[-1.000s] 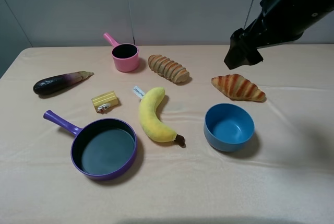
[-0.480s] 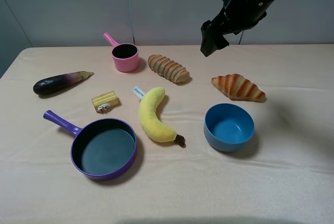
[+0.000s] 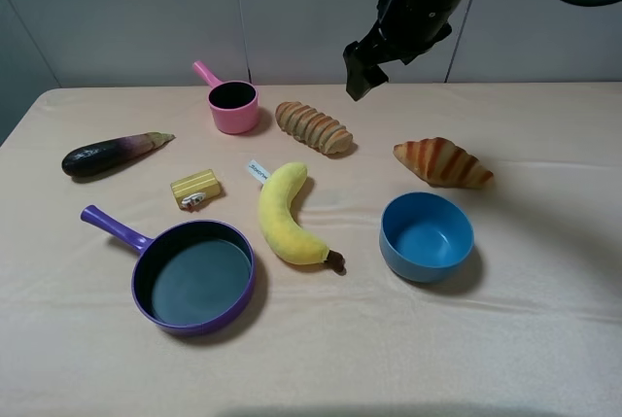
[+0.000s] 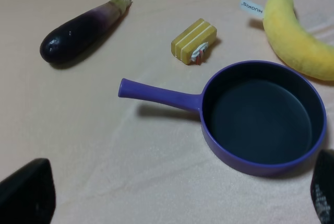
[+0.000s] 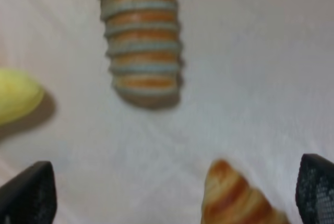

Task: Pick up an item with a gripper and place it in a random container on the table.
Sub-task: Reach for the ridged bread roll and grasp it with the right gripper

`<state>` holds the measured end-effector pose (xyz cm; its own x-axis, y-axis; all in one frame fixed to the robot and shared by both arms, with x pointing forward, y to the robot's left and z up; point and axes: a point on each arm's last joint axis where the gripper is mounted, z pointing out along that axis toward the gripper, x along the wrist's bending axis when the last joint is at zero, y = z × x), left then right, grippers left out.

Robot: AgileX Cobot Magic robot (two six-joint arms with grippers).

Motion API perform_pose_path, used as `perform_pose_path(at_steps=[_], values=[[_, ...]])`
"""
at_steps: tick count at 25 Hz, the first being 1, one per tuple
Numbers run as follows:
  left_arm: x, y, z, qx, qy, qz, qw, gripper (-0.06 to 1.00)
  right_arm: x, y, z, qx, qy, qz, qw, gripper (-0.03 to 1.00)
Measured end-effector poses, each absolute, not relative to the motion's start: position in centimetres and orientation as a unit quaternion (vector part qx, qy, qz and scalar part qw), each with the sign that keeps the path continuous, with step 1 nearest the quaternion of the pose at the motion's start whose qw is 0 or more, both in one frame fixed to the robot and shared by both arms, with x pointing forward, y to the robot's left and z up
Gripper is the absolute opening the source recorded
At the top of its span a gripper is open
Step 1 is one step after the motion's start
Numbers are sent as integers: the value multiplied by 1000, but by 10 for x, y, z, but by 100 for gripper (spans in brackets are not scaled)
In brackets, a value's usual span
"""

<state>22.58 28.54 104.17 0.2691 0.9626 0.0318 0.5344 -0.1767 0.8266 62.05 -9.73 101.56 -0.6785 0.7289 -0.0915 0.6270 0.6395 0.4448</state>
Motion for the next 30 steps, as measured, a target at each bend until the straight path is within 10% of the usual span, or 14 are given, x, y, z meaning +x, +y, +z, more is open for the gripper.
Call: perform_pose_path(at_steps=[30], values=[[226, 285, 1042, 708, 529, 294, 364, 99, 689, -57, 921, 386, 882, 235, 134, 69]])
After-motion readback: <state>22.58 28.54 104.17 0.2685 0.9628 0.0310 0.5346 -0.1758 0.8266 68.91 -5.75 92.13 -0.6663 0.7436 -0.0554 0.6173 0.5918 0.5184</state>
